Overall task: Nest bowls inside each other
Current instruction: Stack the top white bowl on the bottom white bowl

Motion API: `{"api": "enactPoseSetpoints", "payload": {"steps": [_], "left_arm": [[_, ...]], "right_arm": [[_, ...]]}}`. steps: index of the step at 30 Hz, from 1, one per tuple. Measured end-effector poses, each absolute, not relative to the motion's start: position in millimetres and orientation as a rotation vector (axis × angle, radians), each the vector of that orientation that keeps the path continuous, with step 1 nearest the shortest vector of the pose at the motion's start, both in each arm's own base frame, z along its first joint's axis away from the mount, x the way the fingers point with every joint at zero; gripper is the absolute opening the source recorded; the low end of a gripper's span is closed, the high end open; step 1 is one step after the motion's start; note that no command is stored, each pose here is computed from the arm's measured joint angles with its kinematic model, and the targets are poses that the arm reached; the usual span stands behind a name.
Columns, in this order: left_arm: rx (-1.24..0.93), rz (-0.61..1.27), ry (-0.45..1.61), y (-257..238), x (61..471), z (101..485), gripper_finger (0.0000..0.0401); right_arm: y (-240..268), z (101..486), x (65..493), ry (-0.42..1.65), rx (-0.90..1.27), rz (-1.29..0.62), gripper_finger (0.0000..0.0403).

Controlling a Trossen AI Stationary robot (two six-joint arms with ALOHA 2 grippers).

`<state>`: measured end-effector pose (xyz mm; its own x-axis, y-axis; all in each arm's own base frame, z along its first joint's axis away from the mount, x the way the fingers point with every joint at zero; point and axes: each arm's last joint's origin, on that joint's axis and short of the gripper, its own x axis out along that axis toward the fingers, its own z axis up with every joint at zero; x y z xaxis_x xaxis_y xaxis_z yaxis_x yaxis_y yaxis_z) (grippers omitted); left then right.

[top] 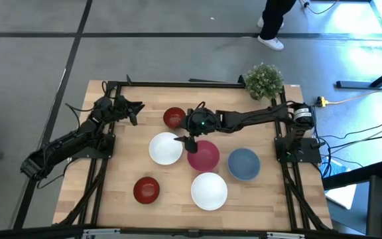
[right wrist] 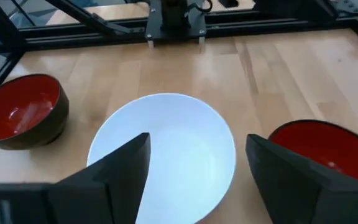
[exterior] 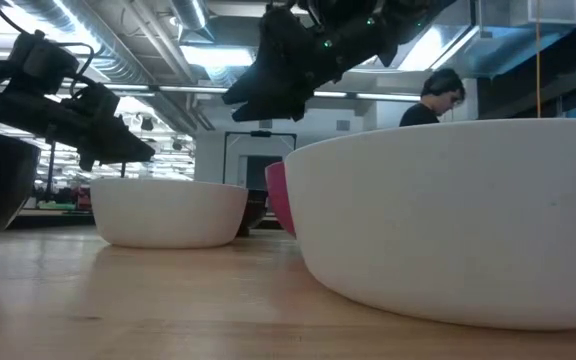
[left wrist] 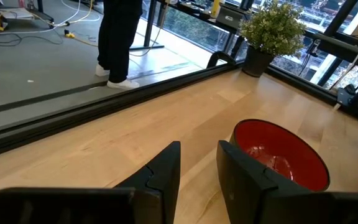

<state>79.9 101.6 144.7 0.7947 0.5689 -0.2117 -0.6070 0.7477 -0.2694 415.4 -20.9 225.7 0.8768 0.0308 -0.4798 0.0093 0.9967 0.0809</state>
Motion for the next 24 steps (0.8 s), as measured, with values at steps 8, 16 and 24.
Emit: {"api": "enactPoseSetpoints", "payload": {"steps": [8, 16, 24], "left_arm": [[-0.336, 0.645, 0.119, 101.6, 79.9, 144.7, 0.0099], [-0.335, 0.645, 0.119, 101.6, 79.9, 144.7, 0.0099], [-0.336, 0.644, 0.119, 101.6, 79.9, 144.7, 0.0099]], "right_arm": [[-23.0, 203.7, 423.0, 0.539, 0.135, -0.073, 0.0263], [-28.3, 184.5, 426.2, 0.584, 0.202, -0.179, 0.0262], [-22.3, 181.0, 423.9, 0.618, 0.316, -0.228, 0.0262]]}}
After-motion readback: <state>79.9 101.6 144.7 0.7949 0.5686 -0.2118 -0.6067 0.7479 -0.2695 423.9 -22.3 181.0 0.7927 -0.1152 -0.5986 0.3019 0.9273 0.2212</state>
